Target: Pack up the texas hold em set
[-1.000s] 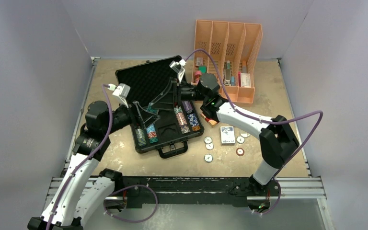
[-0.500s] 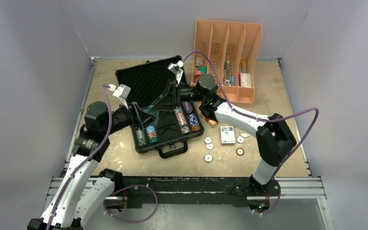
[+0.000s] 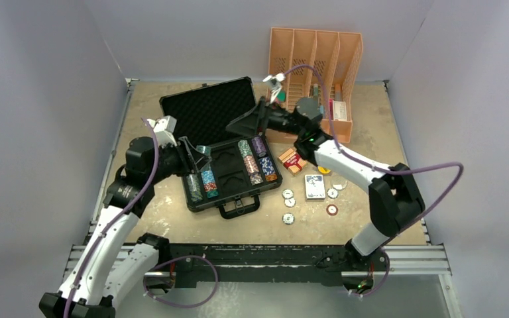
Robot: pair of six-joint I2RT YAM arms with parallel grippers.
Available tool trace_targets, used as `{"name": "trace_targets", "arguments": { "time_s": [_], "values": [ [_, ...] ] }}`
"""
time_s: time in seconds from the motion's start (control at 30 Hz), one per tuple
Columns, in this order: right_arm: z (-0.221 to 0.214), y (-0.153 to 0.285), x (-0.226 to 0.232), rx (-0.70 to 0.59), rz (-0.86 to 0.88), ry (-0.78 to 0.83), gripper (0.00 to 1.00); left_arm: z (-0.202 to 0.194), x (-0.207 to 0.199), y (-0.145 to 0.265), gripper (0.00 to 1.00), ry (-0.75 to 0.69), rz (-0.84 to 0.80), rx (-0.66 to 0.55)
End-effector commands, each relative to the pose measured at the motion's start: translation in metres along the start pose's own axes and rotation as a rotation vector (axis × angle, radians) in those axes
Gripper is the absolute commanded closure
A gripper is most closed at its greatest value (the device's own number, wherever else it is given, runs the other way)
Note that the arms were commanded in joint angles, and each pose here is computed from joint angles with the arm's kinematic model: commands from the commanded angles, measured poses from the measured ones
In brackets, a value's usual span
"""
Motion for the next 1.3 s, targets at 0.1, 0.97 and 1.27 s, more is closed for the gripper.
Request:
{"name": "trace_targets", "arguments": {
  "time_s": [0.1, 0.97, 1.27],
  "values": [
    [0.038, 0.05, -0.04, -0.158, -0.308, 0.018, 0.38, 0.034, 0.042, -0.014, 0.76, 0.14, 0.338, -0.228],
    [-0.01, 0.098, -0.048, -0.129, -0.514, 0.049, 0.49, 0.0, 0.147, -0.086, 0.78, 0.203, 0.725, -0.181],
    [-0.014, 0.094, -0.053, -0.081, -0.499, 0.034, 0.48, -0.021, 0.159, -0.085, 0.77, 0.185, 0.771, -0.093]
  ]
}}
Point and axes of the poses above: each gripper's point midway between its finger pads, its own y axis back along the fingers, its own x axis along the line the jaws close on, z = x × y, the point moved 5 cm from there along y, back along the fingers, and after that the axes turned 5 degrees about y, right-handed, at the moved point
